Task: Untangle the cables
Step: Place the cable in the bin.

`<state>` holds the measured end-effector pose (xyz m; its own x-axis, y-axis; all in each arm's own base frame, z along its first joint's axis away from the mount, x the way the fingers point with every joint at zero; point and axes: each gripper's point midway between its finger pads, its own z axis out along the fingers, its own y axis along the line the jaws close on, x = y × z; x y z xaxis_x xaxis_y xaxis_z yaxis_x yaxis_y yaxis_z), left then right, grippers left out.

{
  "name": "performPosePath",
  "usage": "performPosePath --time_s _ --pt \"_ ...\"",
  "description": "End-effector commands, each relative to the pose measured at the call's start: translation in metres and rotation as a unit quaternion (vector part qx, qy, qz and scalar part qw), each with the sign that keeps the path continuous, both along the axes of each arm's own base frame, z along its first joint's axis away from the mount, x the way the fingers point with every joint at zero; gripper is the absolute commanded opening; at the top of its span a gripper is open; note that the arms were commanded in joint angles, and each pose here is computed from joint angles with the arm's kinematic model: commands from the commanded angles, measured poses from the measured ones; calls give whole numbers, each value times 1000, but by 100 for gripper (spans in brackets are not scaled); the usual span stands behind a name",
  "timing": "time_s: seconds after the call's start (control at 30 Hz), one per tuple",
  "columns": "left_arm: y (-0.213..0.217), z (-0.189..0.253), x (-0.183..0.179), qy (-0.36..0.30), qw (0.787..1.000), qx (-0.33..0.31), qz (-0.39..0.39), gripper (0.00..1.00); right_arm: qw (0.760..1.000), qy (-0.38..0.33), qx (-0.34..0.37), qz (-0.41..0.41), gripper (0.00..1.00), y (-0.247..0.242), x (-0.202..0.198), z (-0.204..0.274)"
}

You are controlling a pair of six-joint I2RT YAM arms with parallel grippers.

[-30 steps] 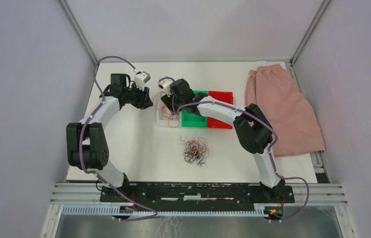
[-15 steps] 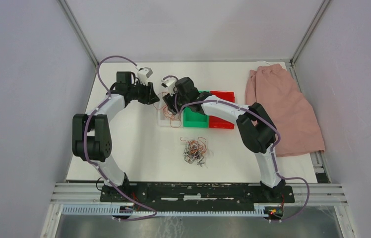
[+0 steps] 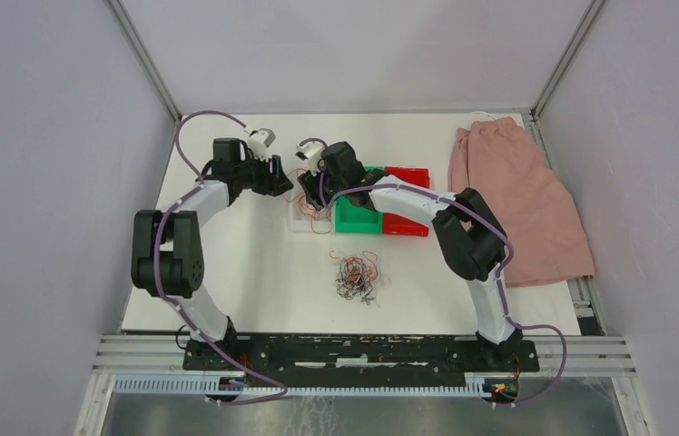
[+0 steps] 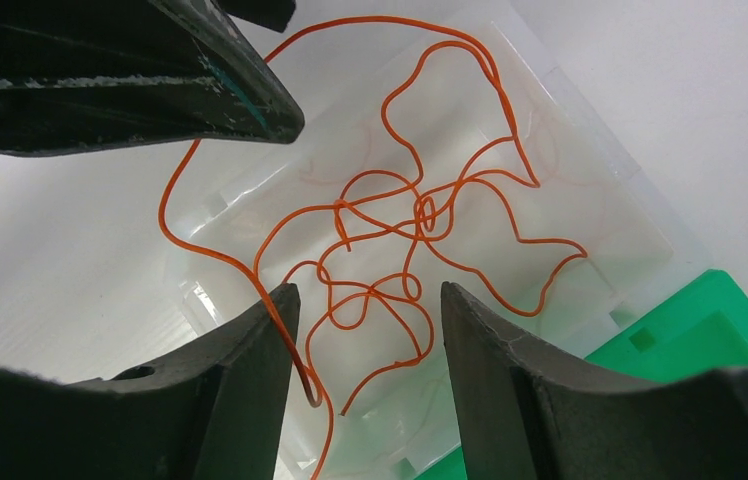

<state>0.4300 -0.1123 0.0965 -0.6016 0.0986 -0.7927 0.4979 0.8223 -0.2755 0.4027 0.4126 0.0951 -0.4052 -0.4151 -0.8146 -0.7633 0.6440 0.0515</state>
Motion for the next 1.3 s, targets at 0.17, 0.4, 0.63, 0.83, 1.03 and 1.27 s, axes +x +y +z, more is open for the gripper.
performPosePath --time_s 0.17,0.4,0.63,0.83,1.03,1.27 --pt "-35 26 -7 37 992 -103 -69 28 999 -29 35 -4 61 7 12 30" --pt "-30 47 -4 -21 994 -77 -72 4 999 -28 37 -15 61 2 19 30" --pt "-35 78 -4 -70 991 -71 -88 3 999 -21 34 -19 63 4 28 26" --pt "-55 75 -16 -68 989 -62 -116 3 996 7 76 -47 76 -1 40 36" --pt "-79 52 -21 -77 987 -4 -142 3 996 24 77 -30 100 -17 35 40" --pt "-68 26 -3 -110 979 116 -127 3 996 24 81 -32 99 -45 29 54"
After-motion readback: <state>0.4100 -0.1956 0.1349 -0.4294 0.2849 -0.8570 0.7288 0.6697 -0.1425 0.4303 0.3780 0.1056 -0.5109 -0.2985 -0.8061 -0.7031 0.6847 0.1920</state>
